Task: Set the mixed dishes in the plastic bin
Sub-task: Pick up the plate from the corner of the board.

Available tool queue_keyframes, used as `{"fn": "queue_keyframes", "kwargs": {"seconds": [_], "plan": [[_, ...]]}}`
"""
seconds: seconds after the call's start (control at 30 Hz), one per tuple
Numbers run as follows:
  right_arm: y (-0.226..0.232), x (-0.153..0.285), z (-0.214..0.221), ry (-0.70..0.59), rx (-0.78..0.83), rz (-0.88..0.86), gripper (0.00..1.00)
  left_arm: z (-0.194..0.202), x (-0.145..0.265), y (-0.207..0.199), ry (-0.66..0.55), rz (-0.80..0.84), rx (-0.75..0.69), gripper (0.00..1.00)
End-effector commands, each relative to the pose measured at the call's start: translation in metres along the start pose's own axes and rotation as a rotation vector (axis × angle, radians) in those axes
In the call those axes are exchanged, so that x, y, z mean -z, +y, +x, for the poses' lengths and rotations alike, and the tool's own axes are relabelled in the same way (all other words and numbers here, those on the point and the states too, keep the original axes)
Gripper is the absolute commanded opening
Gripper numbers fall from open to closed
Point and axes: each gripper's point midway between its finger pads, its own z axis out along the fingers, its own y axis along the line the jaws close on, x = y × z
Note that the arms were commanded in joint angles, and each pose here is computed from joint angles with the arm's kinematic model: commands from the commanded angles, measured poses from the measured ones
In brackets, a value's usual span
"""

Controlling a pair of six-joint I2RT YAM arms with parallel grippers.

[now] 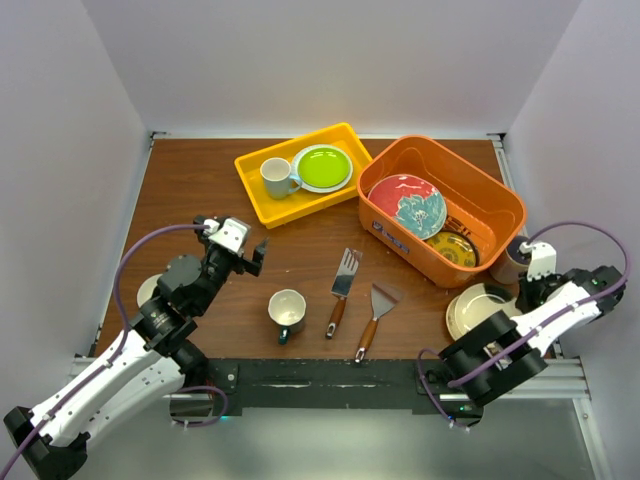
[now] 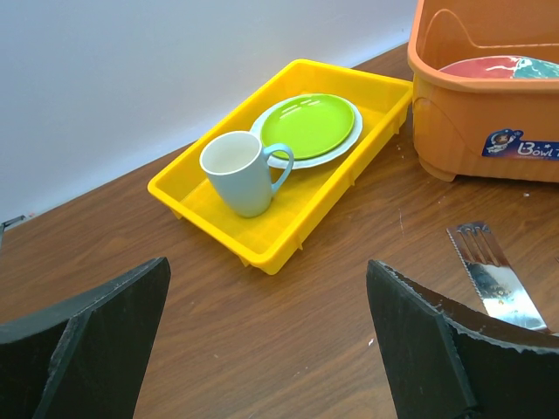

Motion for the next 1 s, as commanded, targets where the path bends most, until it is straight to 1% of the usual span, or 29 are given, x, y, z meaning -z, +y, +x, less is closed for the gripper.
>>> {"fn": "queue_keyframes", "kwargs": {"seconds": [0.0,0.2,0.33,0.53,0.6,0.63,0.7,0.77,0.97], "plan": [[-0.01,0.033,-0.033,-0.077,0.106,0.104,0.0,-0.009,-0.001,0.0,-0.041,0.002,0.03,1.0],[-0.016,0.069,-0.055,-0.108,0.161,0.219,0.0,-0.012,-0.001,-0.004,-0.051,0.024,0.042,1.0],[-0.016,0.09,-0.067,-0.119,0.189,0.266,0.0,-0.013,-0.003,-0.01,-0.05,0.055,0.055,1.0],[-0.012,0.127,-0.096,-0.177,0.259,0.336,0.0,-0.023,-0.007,-0.03,-0.053,0.151,0.114,1.0],[-0.008,0.14,-0.107,-0.202,0.286,0.351,0.0,-0.029,-0.01,-0.041,-0.052,0.207,0.147,1.0],[-0.007,0.144,-0.111,-0.211,0.294,0.353,0.0,-0.034,-0.011,-0.051,-0.047,0.253,0.2,1.0],[-0.005,0.157,-0.121,-0.233,0.318,0.369,0.0,-0.042,-0.014,-0.06,-0.055,0.297,0.241,1.0],[-0.003,0.17,-0.131,-0.253,0.347,0.39,0.0,-0.05,-0.015,-0.077,-0.051,0.381,0.299,1.0],[0.01,0.194,-0.159,-0.335,0.4,0.377,0.0,-0.079,-0.026,-0.111,-0.058,0.551,0.44,1.0]]}}
